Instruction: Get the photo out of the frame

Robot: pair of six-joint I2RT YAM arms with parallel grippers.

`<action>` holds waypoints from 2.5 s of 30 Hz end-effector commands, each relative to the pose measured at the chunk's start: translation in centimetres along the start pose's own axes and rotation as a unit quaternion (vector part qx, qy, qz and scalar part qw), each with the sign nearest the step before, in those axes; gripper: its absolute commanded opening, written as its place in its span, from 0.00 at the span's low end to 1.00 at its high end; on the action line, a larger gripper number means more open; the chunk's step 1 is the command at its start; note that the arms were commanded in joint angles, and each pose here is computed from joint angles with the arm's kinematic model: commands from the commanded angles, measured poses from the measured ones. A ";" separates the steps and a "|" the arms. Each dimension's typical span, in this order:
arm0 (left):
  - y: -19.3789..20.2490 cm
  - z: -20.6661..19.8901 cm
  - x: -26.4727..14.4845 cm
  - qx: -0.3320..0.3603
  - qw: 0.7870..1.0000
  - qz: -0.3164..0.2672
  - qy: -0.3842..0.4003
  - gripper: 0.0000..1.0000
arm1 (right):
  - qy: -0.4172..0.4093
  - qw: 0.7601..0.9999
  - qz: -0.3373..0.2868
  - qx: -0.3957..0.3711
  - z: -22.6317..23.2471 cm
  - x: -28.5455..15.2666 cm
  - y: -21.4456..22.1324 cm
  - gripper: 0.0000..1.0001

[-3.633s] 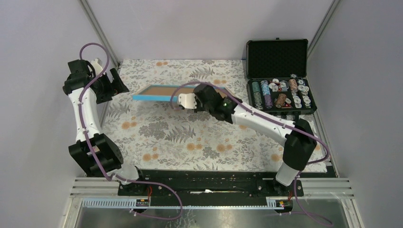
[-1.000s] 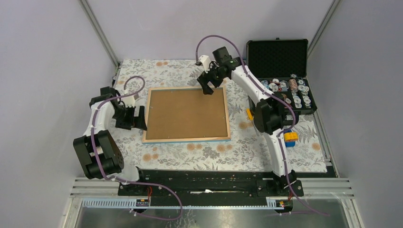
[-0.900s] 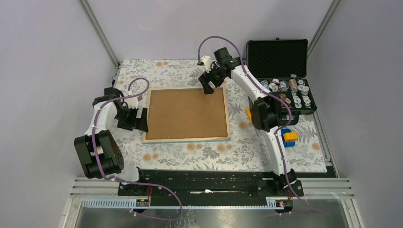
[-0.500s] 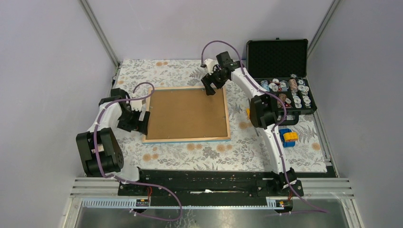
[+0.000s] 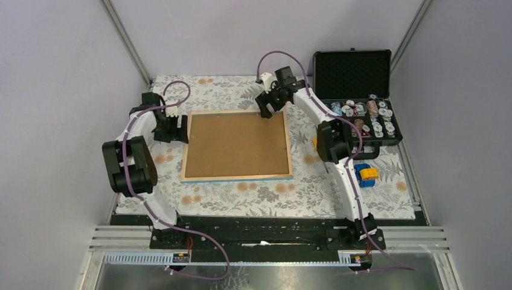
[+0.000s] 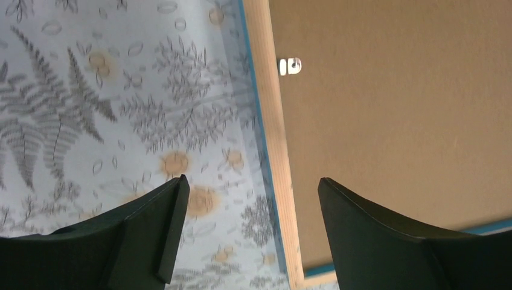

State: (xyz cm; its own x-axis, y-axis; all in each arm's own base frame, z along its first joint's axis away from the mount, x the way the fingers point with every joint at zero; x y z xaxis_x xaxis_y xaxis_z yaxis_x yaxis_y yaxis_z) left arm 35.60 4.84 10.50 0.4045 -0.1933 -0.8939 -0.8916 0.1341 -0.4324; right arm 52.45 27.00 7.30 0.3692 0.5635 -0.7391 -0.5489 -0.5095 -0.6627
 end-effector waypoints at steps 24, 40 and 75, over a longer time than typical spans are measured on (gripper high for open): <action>8.5 -4.8 0.2 0.018 0.997 0.076 0.013 0.35 | -0.093 0.992 0.050 0.062 4.9 -3.8 4.3 0.85; -4.0 -3.9 -8.8 0.072 0.991 -0.107 -0.040 0.93 | 0.035 0.989 0.077 0.119 8.6 -22.1 11.5 0.97; -6.9 -5.2 -11.7 0.088 0.978 -0.185 -0.029 0.93 | 0.256 0.936 0.105 0.220 1.8 -13.7 21.6 0.56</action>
State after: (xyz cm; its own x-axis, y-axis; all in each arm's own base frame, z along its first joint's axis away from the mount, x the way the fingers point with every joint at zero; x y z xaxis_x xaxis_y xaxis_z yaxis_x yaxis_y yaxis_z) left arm 35.81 1.27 23.02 0.6625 -0.2058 -0.7202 -0.6861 0.2189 -0.6937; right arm 32.39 9.27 4.51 0.4373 0.0482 -0.8980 -0.8746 -0.2094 -0.4372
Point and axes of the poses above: each gripper's point midway between its finger pads, its own x axis out along the fingers, its own z axis along the line the jaws close on, y = z × x, the point moved 4 cm from there along -x, back along the fingers, and after that the axes turned 5 degrees about x, right-handed, at the moved point
